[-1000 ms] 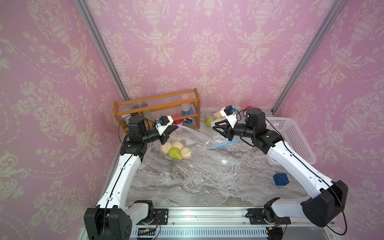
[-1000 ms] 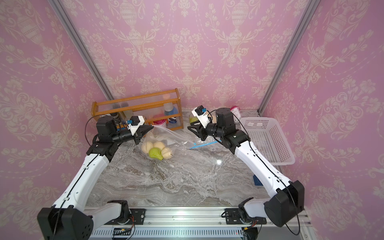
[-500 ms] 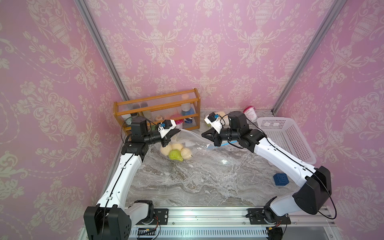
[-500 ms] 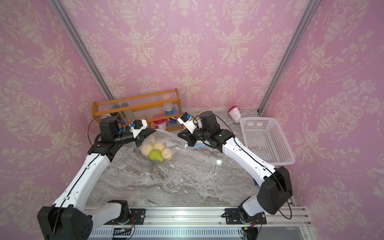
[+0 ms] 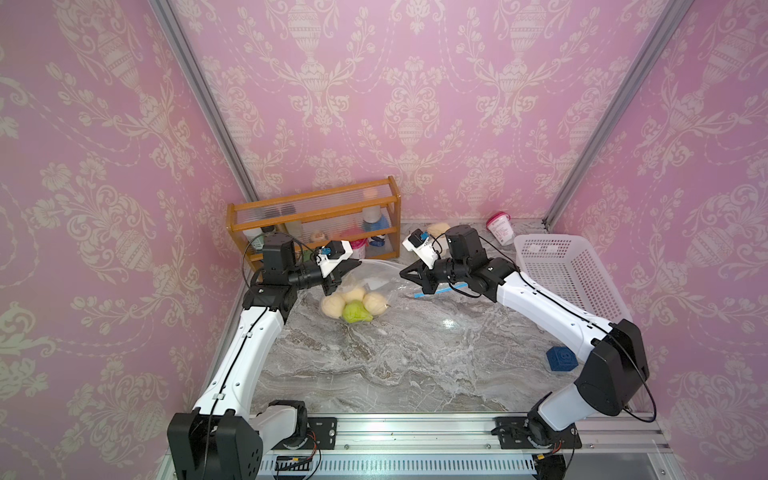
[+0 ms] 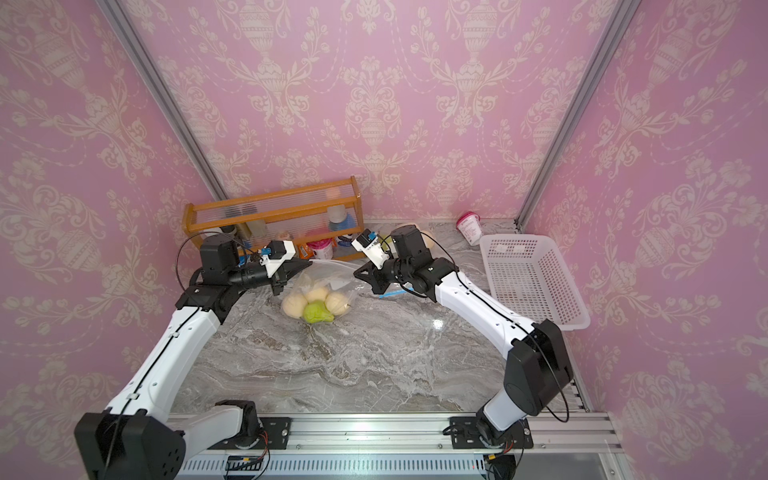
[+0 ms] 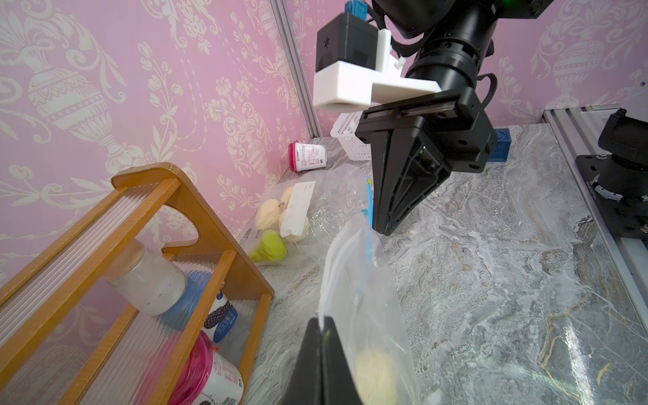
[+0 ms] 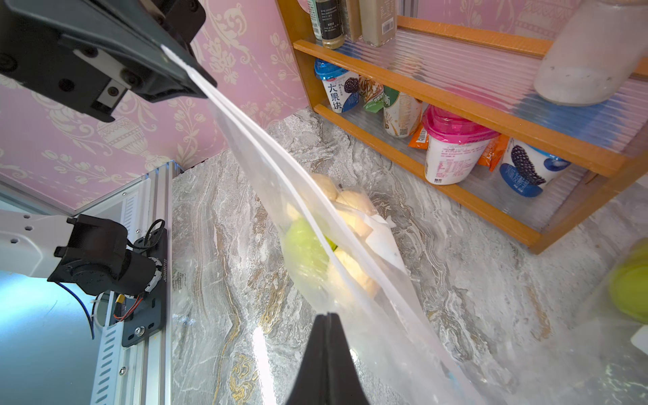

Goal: Open the zip-top bag and take out the pear
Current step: Open the zipper of the food storage bag at the center of the board.

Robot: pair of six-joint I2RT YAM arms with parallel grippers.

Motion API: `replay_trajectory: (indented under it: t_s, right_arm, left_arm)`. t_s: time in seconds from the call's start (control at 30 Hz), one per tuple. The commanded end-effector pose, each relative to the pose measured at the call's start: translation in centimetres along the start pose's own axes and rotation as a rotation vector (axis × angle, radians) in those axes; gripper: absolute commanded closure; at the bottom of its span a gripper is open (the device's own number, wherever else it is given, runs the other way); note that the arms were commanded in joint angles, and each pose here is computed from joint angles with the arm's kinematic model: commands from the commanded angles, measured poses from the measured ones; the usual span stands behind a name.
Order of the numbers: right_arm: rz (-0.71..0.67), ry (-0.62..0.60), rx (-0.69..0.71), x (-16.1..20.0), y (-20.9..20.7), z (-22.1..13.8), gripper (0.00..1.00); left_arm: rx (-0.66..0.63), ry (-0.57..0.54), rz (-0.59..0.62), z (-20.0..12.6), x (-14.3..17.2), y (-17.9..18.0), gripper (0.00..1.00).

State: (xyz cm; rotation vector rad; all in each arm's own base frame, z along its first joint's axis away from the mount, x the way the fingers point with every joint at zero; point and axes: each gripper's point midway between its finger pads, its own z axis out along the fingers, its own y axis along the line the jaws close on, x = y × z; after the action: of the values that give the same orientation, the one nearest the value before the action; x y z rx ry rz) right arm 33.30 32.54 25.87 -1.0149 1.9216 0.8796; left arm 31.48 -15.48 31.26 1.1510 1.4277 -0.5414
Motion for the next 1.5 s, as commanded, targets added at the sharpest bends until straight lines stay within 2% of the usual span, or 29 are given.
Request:
replay_trajectory:
  t_s: [0.0, 0.37, 0.87, 1.2, 1.4, 1.43, 1.47]
  right_arm:
    - [-0.054, -0.055, 0.035, -2.1, -0.1, -1.1, 1.0]
    - [-0.069, -0.062, 0.099, -2.9, -3.0, -0.9, 1.0]
    - [-0.068, -0.006, 0.063, -0.5, -3.4, 1.0, 1.0]
    - [-0.055, 0.01, -0.009, 0.7, -2.9, 2.9, 1.0]
    - [-0.082, 0.014, -0.114, 1.7, -1.1, 3.6, 1.0]
    - [-0.088, 0.02, -0.136, 1.9, -0.7, 3.8, 0.95]
    - [-0.094, 0.026, -0.153, 2.1, -0.3, 4.0, 0.83]
  left_arm:
    - [0.037, -0.011, 0.015, 0.1, -0.5, -0.7, 1.0]
    - [0.051, -0.01, 0.018, 0.0, -0.4, -1.1, 1.0]
    - [0.054, -0.014, 0.019, 0.0, -0.6, -1.2, 1.0]
    - [0.063, -0.017, 0.018, 0.0, -0.6, -1.3, 1.0]
    - [0.074, -0.022, 0.008, 0.1, -0.5, -1.4, 1.0]
    - [0.08, -0.025, 0.004, 0.2, -0.4, -1.5, 1.0]
    - [0.09, -0.029, 0.002, 0.2, -0.5, -1.7, 1.0]
